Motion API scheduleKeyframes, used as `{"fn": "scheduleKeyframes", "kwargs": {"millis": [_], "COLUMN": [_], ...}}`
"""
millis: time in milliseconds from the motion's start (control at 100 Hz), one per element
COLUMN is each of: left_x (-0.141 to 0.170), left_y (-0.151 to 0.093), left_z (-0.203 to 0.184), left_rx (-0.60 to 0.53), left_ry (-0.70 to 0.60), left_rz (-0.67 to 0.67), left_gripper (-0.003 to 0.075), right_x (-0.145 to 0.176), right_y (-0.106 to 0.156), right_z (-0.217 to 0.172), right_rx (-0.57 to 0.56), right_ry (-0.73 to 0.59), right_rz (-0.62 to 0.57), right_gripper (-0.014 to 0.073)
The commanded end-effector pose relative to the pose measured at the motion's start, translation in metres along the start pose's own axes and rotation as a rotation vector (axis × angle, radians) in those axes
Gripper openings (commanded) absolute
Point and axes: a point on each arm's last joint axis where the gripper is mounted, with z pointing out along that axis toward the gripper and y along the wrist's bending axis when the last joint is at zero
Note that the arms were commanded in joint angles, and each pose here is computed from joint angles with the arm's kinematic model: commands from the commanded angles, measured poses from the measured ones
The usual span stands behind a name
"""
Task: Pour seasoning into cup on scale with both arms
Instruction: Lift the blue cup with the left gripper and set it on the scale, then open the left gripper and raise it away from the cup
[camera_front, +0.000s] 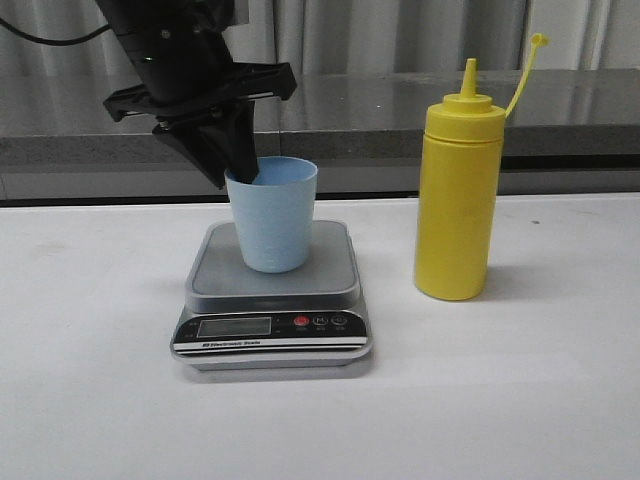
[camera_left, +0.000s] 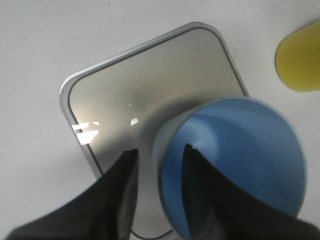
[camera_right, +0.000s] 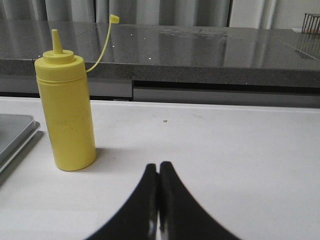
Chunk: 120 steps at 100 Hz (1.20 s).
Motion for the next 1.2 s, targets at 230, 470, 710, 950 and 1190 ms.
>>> {"fn": "scheduleKeyframes", "kwargs": {"millis": [230, 470, 710, 950, 1190], "left_x": [-0.011, -0.010, -0.008, 0.001, 0.028], "left_y": [-0.011, -0.013, -0.008, 0.020, 0.049], "left_z": [-0.039, -0.073, -0.120, -0.152, -0.165], "left_rx": [0.022, -0.003, -0.018, -0.061, -0.111], "left_ry": [-0.116, -0.174, -0.275, -0.305, -0.294], "left_rz": [0.018, 0.052, 0.042, -0.046, -0.127], "left_gripper": [0.0297, 0.0181, 0.0145, 0.0145, 0.0118], "right_x": [-0.014, -0.014, -0.014, -0.014, -0.015], "right_y": [0.000, 0.000, 0.000, 0.000, 0.001], "right_z": [-0.003, -0.003, -0.003, -0.003, -0.003], "right_rx": [-0.004, -0.004, -0.004, -0.004, -0.004], "right_ry": [-0.125, -0.125, -0.125, -0.125, -0.134], "right_rz": [-0.002, -0.002, -0.002, -0.002, -0.002], "right_gripper": [-0.0060, -0.0060, -0.0060, -0.0060, -0.0061]}}
